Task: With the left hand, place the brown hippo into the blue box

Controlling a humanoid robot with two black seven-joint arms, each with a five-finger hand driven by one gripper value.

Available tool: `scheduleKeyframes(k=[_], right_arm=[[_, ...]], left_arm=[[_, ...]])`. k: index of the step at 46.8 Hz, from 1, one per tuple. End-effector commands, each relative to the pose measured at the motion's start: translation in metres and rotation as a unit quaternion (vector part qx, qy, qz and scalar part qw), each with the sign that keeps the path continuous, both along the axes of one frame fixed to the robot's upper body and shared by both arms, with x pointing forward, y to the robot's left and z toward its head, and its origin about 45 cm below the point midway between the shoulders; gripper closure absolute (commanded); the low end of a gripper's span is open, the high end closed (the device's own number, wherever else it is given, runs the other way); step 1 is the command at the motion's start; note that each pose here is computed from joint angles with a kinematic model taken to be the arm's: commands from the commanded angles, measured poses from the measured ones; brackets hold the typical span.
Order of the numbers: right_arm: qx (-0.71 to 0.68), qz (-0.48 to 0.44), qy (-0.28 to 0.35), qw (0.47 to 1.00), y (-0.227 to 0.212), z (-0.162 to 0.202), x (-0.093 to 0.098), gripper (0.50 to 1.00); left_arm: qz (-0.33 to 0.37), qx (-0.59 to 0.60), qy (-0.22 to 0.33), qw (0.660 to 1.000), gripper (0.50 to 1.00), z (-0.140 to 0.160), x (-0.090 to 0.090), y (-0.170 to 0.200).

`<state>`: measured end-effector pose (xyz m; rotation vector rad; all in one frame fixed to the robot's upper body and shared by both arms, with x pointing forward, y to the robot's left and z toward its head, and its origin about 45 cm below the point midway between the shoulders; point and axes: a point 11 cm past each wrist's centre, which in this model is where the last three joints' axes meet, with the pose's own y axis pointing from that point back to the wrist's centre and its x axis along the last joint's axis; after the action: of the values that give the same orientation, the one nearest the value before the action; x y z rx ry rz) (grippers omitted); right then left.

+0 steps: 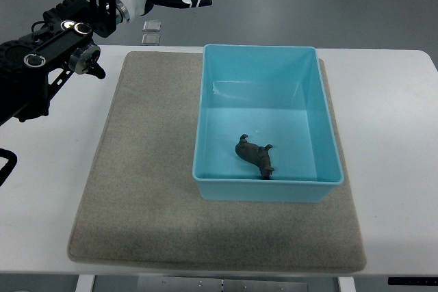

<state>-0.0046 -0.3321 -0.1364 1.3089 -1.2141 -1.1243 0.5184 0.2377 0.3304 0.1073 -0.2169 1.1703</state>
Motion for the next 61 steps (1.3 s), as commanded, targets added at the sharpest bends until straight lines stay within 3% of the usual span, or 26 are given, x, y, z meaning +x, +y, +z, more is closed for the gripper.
scheduleKeyframes(k=[1,11,31,37,61], right_arm=[[0.000,0.000,0.000,1.000,0.000,0.000,0.000,0.564],[0.000,0.000,0.000,1.000,0.000,0.000,0.000,0.564],[0.000,0.000,0.000,1.000,0.000,0.000,0.000,0.564],[0.000,0.000,0.000,1.000,0.000,0.000,0.000,0.564],[0.000,0.000,0.000,1.000,0.000,0.000,0.000,0.564]], left_arm=[[0.036,-0.077,0.024,0.996,0.508,-0.007,0.002,0.020],[0.099,-0.260,0.072,0.958,0.508,-0.032,-0.003,0.060],[0.184,-0.276,0.133,0.934,0.504,-0.084,-0.018,0.113],[0.191,-0.317,0.147,0.917,0.504,-0.088,-0.019,0.115],[0.185,-0.339,0.155,0.909,0.501,-0.104,-0.028,0.113]])
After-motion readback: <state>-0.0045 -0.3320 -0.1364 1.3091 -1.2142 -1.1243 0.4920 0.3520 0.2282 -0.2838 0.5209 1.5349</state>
